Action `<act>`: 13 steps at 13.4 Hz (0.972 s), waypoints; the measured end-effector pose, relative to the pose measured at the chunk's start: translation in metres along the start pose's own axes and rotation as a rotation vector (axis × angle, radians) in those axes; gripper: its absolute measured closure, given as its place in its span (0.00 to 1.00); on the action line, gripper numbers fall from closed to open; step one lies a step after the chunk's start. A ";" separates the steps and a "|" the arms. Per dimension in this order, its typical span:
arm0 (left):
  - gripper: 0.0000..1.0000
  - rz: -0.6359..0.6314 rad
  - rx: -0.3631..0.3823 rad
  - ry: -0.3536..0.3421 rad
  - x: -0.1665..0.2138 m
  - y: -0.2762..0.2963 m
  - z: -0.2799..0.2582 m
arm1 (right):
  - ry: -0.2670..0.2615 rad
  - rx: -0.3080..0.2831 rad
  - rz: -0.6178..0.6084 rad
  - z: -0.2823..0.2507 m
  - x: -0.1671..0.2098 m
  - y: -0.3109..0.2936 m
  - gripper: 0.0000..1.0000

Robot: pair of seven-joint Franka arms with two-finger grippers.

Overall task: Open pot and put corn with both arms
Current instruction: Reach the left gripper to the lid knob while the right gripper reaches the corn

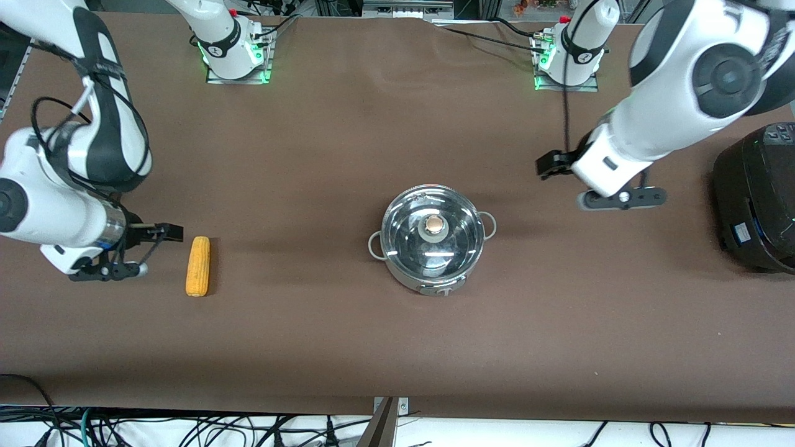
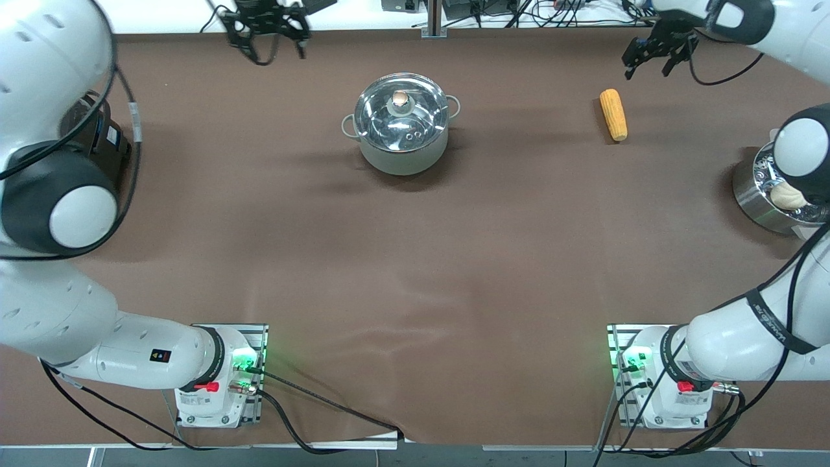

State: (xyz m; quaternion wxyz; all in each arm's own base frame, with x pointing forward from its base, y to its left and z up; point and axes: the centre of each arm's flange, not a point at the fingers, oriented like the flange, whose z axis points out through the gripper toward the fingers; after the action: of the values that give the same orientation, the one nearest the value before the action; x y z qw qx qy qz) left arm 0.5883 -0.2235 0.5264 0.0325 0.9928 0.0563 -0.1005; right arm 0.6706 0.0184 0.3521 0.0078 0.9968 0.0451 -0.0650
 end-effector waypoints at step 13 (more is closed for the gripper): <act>0.00 -0.183 -0.060 0.014 0.016 0.177 0.133 | 0.106 0.004 -0.003 0.143 0.023 -0.002 0.00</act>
State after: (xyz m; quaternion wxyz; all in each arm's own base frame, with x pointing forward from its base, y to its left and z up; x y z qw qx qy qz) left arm 0.5991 -0.4077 0.4023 0.0523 0.9828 0.1499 -0.0943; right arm 0.6747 0.0191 0.2071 0.0031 0.9988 0.0470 -0.0122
